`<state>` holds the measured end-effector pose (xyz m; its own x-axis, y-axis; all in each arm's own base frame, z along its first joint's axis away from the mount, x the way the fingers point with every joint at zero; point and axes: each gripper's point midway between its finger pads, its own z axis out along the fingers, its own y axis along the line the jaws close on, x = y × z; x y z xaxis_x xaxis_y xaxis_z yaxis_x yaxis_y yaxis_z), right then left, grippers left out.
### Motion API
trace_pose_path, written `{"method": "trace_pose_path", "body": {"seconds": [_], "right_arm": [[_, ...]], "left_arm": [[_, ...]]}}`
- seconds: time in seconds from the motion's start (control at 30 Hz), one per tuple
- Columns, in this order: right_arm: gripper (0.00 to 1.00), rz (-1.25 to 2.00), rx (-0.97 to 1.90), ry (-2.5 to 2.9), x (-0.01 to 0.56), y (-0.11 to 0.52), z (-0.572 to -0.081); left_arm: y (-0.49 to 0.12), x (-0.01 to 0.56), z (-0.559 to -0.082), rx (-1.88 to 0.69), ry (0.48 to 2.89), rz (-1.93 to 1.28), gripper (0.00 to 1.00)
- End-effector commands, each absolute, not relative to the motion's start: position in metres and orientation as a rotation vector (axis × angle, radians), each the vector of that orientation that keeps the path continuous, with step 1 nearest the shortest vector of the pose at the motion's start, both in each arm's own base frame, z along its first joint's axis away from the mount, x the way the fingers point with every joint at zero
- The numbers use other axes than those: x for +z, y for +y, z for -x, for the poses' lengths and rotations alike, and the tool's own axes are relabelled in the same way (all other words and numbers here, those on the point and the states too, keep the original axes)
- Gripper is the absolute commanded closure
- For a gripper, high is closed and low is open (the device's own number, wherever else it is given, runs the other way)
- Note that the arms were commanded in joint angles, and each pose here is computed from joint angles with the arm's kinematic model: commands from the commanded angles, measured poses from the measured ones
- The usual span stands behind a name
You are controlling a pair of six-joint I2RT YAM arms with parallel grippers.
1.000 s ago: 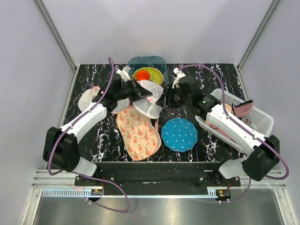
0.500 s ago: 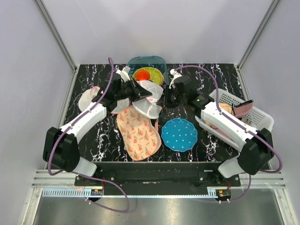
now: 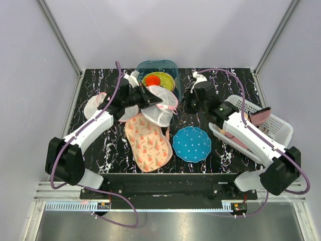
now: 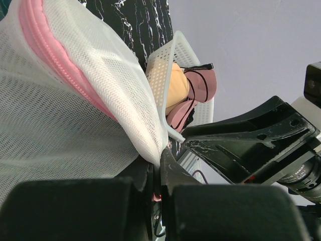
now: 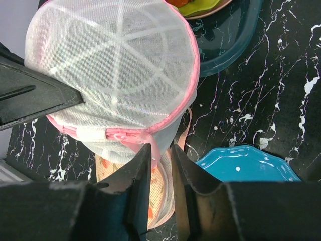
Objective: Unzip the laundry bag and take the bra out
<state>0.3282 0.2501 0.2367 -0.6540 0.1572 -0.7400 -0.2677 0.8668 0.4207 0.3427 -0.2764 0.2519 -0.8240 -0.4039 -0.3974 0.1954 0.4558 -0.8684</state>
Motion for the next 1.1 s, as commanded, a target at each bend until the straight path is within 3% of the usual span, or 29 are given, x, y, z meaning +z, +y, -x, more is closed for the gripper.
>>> {"method": "trace_pose_path", "body": {"seconds": [0.0, 0.13, 0.27, 0.63, 0.8, 0.9, 1.0, 1.07], "right_arm": [[0.69, 0.103, 0.684, 2.110, 0.263, 0.252, -0.328], [0.51, 0.189, 0.779, 2.101, 0.267, 0.268, -0.322], [0.46, 0.277, 0.825, 2.123, 0.258, 0.282, -0.320], [0.51, 0.348, 0.869, 2.075, 0.262, 0.290, -0.322], [0.62, 0.360, 0.954, 2.070, 0.263, 0.304, -0.321], [0.74, 0.319, 0.917, 2.055, 0.265, 0.298, -0.325], [0.94, 0.264, 0.834, 2.038, 0.265, 0.284, -0.331], [1.00, 0.242, 0.791, 2.038, 0.262, 0.274, -0.332]], "left_arm": [[-0.280, 0.310, -0.340, -1.439, 1.961, 0.061, 1.00], [-0.280, 0.311, -0.339, -1.441, 1.955, 0.054, 1.00], [-0.280, 0.314, -0.338, -1.448, 1.949, 0.042, 1.00], [-0.289, 0.322, -0.329, -1.502, 1.948, -0.087, 1.00], [-0.291, 0.321, -0.329, -1.518, 1.955, -0.099, 1.00], [-0.291, 0.320, -0.328, -1.521, 1.962, -0.100, 1.00], [-0.291, 0.317, -0.328, -1.513, 1.975, -0.097, 1.00], [-0.291, 0.317, -0.328, -1.508, 1.975, -0.105, 1.00]]}}
